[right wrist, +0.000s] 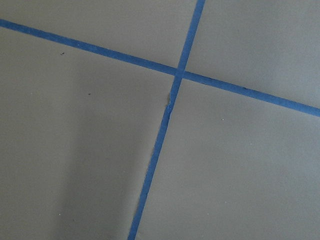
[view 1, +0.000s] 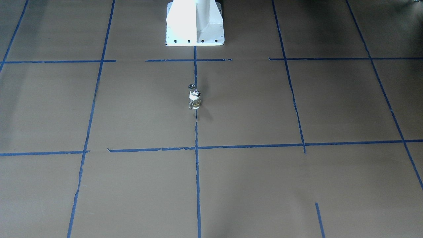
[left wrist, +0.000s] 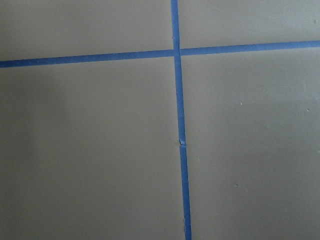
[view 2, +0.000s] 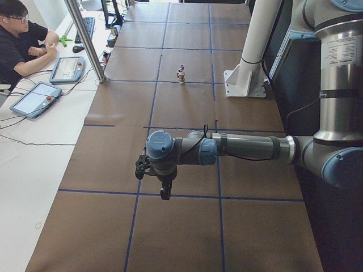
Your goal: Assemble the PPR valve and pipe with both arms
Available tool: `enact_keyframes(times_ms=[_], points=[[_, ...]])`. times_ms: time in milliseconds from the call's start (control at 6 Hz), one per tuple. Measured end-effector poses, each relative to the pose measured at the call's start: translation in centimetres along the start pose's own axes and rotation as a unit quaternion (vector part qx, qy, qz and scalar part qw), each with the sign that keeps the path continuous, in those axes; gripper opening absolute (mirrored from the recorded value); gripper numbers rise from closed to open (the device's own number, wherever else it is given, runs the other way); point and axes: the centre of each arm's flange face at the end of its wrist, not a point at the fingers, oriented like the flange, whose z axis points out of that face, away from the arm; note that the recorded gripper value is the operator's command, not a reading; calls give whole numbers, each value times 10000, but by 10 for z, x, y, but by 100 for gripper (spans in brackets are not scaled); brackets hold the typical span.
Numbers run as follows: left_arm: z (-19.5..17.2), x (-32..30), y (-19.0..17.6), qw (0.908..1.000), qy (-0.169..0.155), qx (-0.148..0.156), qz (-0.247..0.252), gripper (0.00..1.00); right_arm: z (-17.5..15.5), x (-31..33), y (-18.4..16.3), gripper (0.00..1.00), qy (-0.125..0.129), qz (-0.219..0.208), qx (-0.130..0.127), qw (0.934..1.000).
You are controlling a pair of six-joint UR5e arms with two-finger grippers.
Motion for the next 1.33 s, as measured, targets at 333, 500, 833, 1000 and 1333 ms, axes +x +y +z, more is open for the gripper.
enact_keyframes(times_ms=[333,500,833,1000,1333], points=[[0,0,1,10000,0,-5,-6,100,0,0,1,100,-1,4,-3,10000],[1,-1,1,10000,-2,-11,-14,100,0,0,0,100,-2,0,3,10000],[1,-1,1,10000,-6,-17,-24,100,-2,-2,-2,100,-1,-17,21,10000],[1,-2,1,10000,-6,-18,-26,100,-2,-2,-2,100,-1,-16,22,10000],[1,-2,1,10000,-7,-18,-24,100,-2,-2,-2,100,-1,-14,22,10000]])
